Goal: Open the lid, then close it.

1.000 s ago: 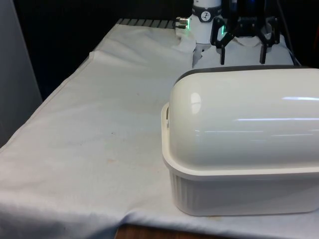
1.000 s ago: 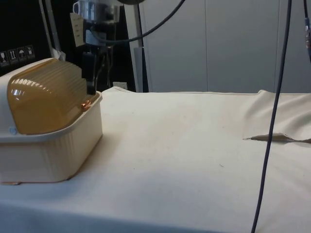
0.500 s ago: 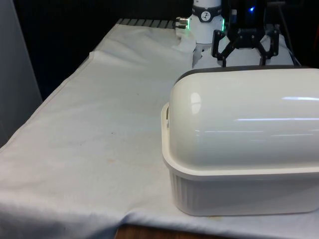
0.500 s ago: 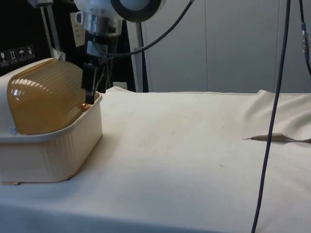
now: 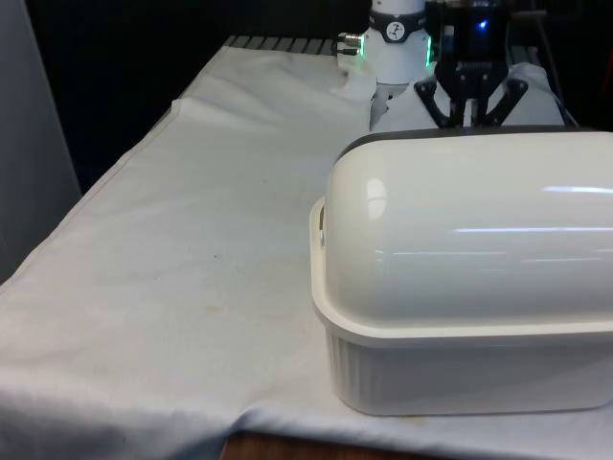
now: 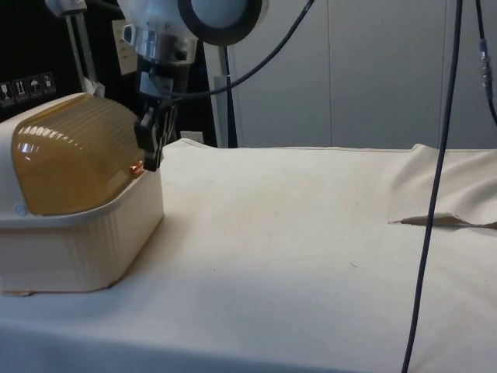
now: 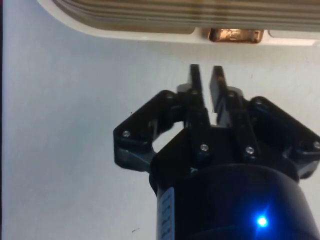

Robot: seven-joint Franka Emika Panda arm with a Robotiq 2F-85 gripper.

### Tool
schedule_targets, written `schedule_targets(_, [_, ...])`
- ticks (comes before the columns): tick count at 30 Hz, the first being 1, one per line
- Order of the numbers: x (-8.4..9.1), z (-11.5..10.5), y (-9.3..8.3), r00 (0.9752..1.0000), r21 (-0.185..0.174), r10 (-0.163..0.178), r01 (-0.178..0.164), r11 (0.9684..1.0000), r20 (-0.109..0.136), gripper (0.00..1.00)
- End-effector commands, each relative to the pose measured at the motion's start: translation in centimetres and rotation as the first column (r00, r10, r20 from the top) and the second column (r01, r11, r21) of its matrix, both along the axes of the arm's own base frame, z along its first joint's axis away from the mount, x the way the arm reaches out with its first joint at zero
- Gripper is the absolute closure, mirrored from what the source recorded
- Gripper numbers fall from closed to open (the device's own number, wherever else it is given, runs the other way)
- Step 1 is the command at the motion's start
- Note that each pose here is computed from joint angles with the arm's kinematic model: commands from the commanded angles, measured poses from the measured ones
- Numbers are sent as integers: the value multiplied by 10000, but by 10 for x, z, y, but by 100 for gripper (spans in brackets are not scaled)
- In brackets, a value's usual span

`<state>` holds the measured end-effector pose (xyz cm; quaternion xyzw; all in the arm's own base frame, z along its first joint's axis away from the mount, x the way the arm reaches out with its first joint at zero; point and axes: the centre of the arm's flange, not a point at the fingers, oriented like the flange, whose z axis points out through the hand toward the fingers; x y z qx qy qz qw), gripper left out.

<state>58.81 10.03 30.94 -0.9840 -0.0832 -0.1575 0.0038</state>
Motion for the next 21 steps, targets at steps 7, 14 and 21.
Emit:
schedule_targets(7, [4,-10,2,9998,9,7,-7,10000,223,100])
schedule_targets(14, [8,-19,2,9994,17,29,-30,10000,353,100])
schedule_targets(21, [10,-18,1,9983,47,13,-16,10000,582,100])
